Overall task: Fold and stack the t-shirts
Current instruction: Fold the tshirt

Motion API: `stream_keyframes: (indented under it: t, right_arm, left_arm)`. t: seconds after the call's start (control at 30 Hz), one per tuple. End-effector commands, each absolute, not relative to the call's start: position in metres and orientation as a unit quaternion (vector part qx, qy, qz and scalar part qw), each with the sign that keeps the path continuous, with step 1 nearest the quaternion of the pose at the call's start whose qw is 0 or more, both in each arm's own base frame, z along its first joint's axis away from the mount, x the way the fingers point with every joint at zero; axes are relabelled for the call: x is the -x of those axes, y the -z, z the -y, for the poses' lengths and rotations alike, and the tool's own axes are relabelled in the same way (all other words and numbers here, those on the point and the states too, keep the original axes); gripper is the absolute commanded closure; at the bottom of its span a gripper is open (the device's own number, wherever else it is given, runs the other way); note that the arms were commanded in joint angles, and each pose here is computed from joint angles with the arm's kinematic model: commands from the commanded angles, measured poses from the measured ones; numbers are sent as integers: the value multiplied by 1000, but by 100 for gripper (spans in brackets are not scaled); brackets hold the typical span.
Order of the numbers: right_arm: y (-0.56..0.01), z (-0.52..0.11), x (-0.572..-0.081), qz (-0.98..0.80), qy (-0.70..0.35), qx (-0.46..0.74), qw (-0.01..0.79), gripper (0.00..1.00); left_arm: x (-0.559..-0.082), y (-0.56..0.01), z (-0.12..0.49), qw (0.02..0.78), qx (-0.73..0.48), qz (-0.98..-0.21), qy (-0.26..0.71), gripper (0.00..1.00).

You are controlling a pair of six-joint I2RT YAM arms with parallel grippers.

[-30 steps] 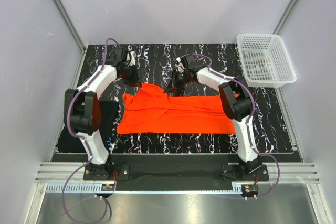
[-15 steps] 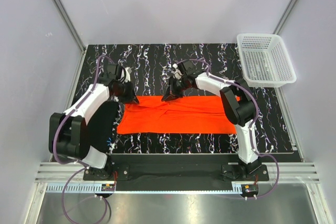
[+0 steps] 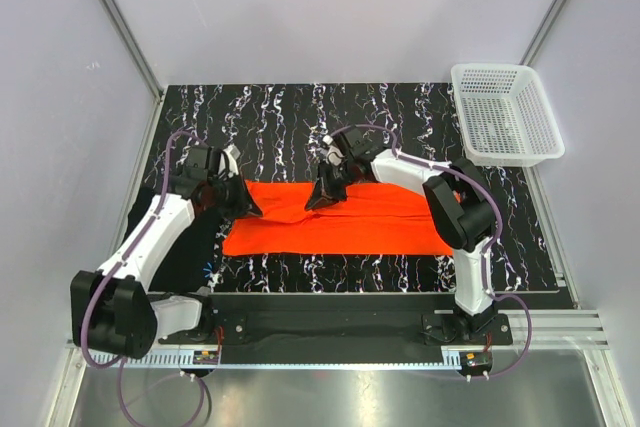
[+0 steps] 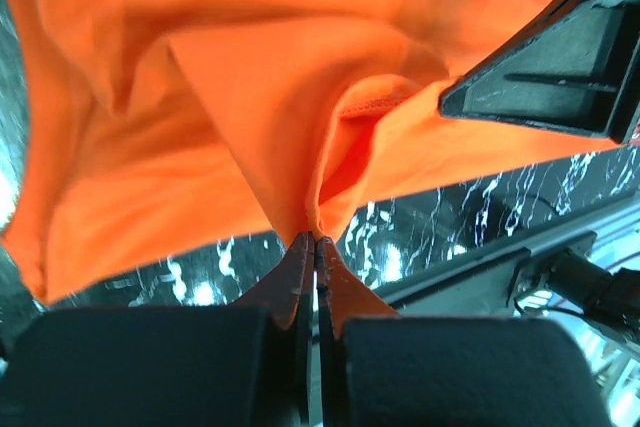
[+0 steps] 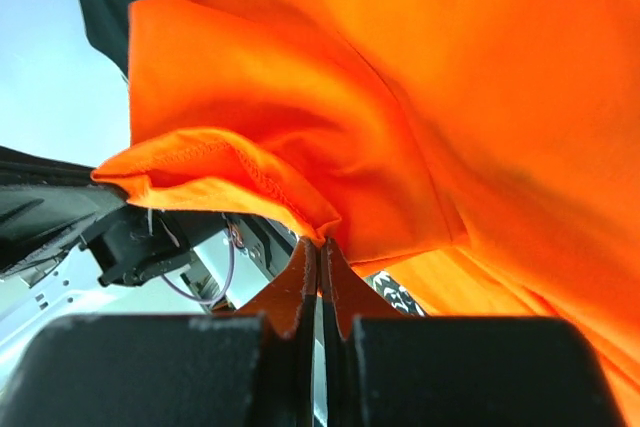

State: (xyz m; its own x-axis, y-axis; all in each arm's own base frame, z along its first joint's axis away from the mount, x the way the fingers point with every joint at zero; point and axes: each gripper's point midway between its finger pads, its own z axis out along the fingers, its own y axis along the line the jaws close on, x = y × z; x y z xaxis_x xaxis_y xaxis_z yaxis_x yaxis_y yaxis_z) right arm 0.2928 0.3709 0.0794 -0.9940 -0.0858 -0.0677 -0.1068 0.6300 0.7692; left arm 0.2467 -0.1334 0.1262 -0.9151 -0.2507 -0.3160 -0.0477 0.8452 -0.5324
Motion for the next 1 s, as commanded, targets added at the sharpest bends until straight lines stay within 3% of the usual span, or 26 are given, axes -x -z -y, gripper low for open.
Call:
stream_keyframes:
  t: [0.0,0.6,0.97]
  right_arm:
    - [-103,-378,-283,-891,-449,66,24,99]
    - [-92,-366,-261,-893,-445,64,-4,99]
    - [-79,-361,-246,-894,-443,61,-38,96]
  left_arm:
    - [-232,-130,142,178,94,-934,297,100]
    - [-163,-102,153,132,130,-925,332,100]
    - [-166,-94,150,130,120,-935,307,100]
